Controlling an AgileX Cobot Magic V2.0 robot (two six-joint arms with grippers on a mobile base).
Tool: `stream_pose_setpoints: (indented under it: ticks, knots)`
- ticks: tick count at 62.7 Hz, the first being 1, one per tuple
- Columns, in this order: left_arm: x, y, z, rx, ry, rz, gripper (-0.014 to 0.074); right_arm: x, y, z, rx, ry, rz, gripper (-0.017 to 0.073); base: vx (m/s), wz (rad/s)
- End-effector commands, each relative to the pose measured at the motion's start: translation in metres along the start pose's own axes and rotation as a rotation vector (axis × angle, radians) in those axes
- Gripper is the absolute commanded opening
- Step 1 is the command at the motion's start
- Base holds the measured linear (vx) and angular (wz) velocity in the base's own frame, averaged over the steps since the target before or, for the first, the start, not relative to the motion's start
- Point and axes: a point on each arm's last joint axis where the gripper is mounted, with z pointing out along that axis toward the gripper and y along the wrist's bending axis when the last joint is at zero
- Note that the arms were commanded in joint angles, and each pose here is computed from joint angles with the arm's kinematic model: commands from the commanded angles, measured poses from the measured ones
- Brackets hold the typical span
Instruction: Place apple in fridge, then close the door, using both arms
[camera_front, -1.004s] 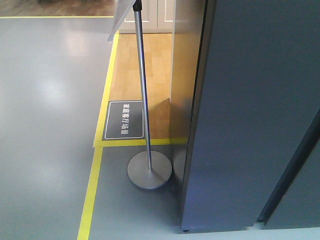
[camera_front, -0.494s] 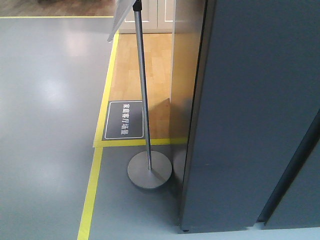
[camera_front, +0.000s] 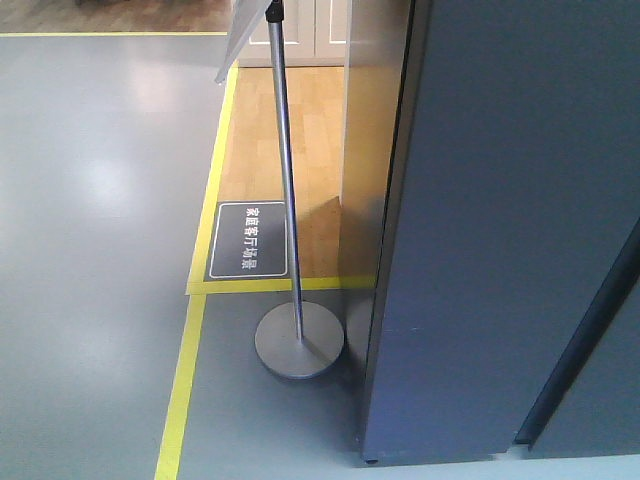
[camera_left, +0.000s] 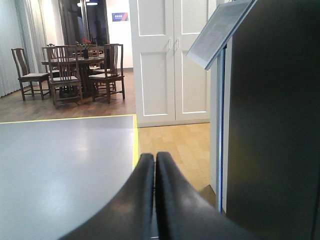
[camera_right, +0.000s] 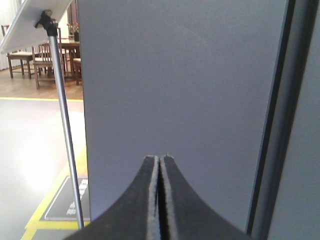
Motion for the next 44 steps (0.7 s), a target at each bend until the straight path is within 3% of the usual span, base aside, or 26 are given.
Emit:
stream_pose_setpoints:
  ticks: [1, 44]
  knots:
    - [0.0000, -0.0005, -0.0008, 0.006, -0.066, -0.005, -0.0006, 0.0004, -0.0003, -0.0009, 0.008, -0.048, -0.006, -0.0003, 0.00, 0.00]
    - [0.0000, -0.0005, -0.0008, 0.006, -0.066, -0.005, -0.0006, 0.0007, -0.0002, -0.0008, 0.007, -0.042, -0.006, -0.0003, 0.00, 0.00]
